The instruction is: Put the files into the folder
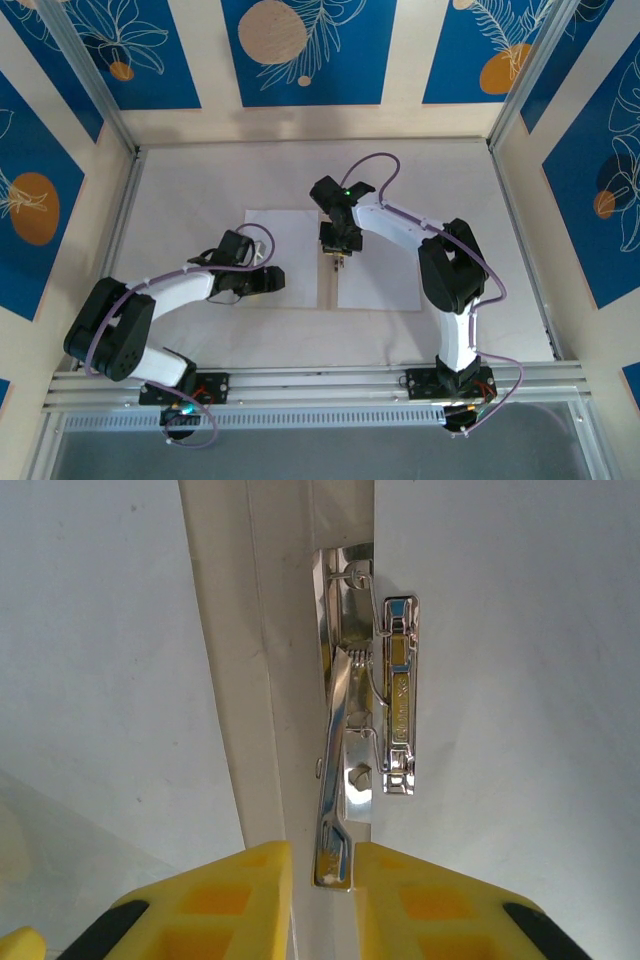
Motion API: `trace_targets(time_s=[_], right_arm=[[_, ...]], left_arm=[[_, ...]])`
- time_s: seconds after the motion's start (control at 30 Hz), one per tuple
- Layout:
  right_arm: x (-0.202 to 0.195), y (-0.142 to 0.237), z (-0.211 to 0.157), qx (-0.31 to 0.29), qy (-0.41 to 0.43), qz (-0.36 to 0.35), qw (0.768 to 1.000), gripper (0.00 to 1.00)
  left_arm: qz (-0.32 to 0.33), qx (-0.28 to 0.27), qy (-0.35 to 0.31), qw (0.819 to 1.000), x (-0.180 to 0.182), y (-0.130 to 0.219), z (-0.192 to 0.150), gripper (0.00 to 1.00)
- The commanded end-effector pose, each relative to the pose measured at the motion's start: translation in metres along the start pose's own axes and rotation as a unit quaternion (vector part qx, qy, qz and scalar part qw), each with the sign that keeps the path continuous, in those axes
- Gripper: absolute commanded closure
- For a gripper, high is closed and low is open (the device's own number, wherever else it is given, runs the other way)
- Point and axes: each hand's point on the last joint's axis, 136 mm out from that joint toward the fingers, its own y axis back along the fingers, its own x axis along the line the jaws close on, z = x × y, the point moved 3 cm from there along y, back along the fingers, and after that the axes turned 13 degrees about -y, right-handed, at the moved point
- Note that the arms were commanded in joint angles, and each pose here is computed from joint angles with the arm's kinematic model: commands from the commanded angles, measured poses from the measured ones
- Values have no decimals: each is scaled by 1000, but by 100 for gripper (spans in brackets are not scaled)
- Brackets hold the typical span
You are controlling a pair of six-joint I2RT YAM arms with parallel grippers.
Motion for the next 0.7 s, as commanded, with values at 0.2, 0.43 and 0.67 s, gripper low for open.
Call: trace_targets(time_s=[0.2, 0.43, 0.67], right_arm=[[-3, -4, 0, 15, 0, -10, 1000, 79], [-4, -5, 0, 16, 2, -11, 1000, 80], [-4, -3, 1, 17, 2, -11, 1000, 74]], left_arm=[[7, 34, 12, 999, 6, -8, -17, 28], [6, 34, 12, 999, 6, -8, -16, 28], [6, 35, 12, 999, 6, -8, -17, 28]])
